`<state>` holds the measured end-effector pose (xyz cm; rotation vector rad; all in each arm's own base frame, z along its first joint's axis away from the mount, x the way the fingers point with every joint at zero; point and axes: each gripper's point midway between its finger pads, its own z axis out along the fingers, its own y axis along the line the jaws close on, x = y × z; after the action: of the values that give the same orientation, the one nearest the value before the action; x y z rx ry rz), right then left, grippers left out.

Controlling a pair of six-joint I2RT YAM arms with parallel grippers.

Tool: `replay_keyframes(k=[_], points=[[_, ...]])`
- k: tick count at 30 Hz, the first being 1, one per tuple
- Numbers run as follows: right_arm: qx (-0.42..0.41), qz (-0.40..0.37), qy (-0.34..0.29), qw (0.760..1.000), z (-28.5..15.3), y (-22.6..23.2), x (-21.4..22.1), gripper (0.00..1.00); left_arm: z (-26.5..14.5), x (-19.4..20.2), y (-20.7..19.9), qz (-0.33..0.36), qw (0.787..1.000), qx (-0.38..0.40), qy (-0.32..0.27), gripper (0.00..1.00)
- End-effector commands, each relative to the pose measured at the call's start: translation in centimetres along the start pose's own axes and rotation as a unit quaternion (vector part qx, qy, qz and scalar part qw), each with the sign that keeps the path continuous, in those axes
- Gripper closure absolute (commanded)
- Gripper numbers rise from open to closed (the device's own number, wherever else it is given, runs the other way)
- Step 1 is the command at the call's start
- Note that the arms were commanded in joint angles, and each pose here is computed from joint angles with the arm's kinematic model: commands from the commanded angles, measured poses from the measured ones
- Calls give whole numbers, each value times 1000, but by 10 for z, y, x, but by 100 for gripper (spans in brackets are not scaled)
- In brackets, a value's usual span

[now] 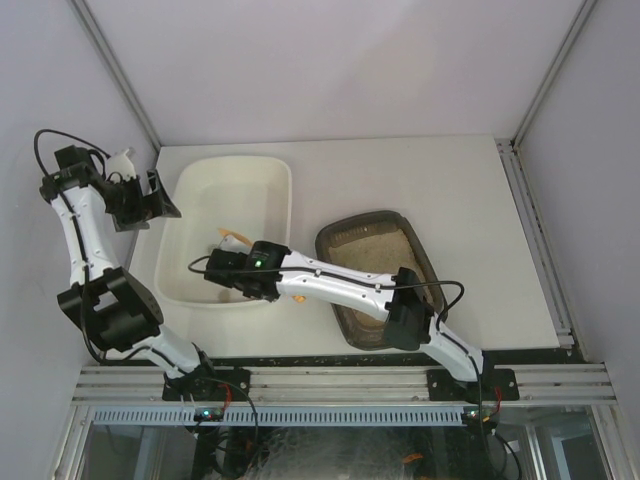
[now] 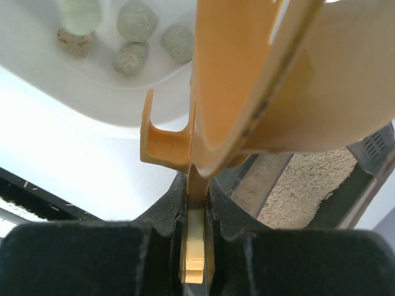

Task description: Clean the litter box

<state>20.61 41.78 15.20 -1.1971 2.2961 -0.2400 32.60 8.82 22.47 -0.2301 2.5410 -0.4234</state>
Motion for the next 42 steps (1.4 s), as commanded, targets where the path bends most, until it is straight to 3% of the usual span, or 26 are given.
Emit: replay_keyframes(k=[1,7,10,14,19,27,33,42], points=[[39,-28,-39,998,-12,-20,-13,100,-13,-4,-18,30,999,32,-32,0],[54,-3,-57,997,-27,-35,-18,100,-20,2,-37,62,994,83,-24,0],[2,66,-63,996,-50,-46,-10,100,-27,-5,-53,109,987,112,-35,0],[-84,171,-46,981,-85,-59,32,100,-22,-28,-78,199,975,93,-27,0],[-146,325,-17,934,-109,-78,108,100,30,-43,-149,281,950,129,29,0],[-217,476,-130,842,-145,-109,142,100,125,0,-299,433,879,180,84,0],[-224,515,-152,813,-153,-111,163,100,170,50,-372,486,842,218,88,0],[-240,538,-177,789,-159,-108,176,100,230,66,-398,535,829,158,46,0]])
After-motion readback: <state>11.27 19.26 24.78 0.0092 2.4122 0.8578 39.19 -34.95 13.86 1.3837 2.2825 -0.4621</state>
